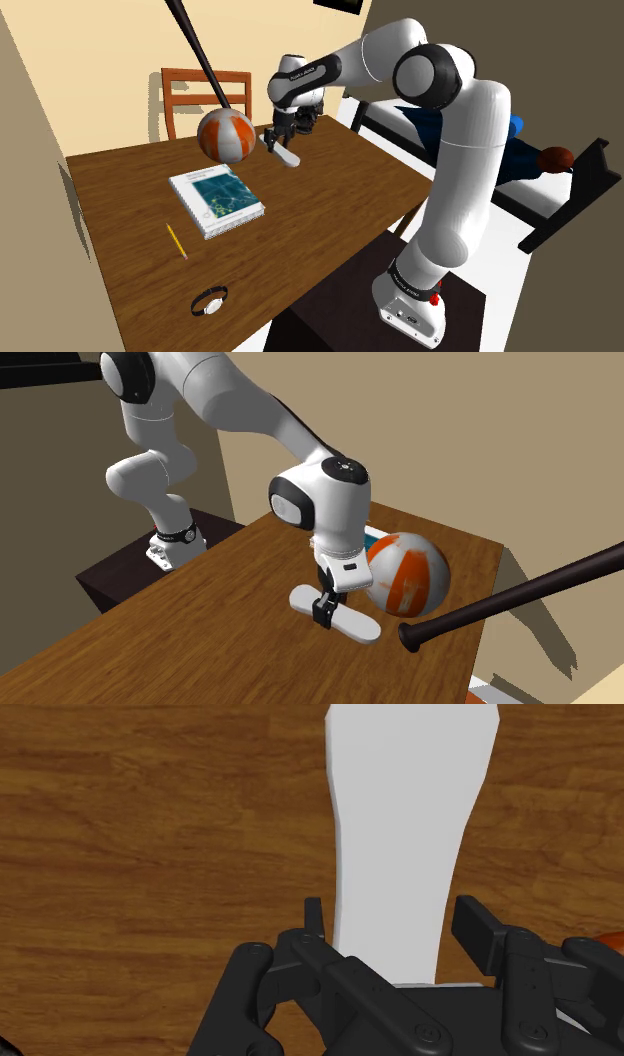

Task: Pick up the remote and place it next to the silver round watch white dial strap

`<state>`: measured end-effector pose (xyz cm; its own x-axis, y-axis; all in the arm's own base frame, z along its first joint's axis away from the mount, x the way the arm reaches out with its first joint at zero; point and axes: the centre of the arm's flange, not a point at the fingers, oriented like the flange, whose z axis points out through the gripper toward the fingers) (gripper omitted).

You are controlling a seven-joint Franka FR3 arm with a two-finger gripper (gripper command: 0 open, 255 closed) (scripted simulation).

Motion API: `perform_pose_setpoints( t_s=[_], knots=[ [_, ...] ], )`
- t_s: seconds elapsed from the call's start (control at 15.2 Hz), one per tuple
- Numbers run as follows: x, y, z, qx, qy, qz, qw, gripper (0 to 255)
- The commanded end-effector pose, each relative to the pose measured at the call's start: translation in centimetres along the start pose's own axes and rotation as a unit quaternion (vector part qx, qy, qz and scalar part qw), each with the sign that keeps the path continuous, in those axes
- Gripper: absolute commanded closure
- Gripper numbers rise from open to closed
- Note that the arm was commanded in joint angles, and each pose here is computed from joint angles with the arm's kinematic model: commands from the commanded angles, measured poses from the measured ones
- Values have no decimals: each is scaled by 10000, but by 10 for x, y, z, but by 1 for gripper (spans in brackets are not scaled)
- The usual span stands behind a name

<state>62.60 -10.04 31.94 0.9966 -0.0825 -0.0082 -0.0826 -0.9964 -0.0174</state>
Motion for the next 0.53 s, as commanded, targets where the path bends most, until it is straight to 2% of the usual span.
perform_pose_setpoints(
  t_s=[0.0, 0.46],
  knots=[
    [-1, 0, -9, 0, 0, 0, 10000, 255],
    [-1, -1, -46, 0, 0, 0, 10000, 255]
  ],
)
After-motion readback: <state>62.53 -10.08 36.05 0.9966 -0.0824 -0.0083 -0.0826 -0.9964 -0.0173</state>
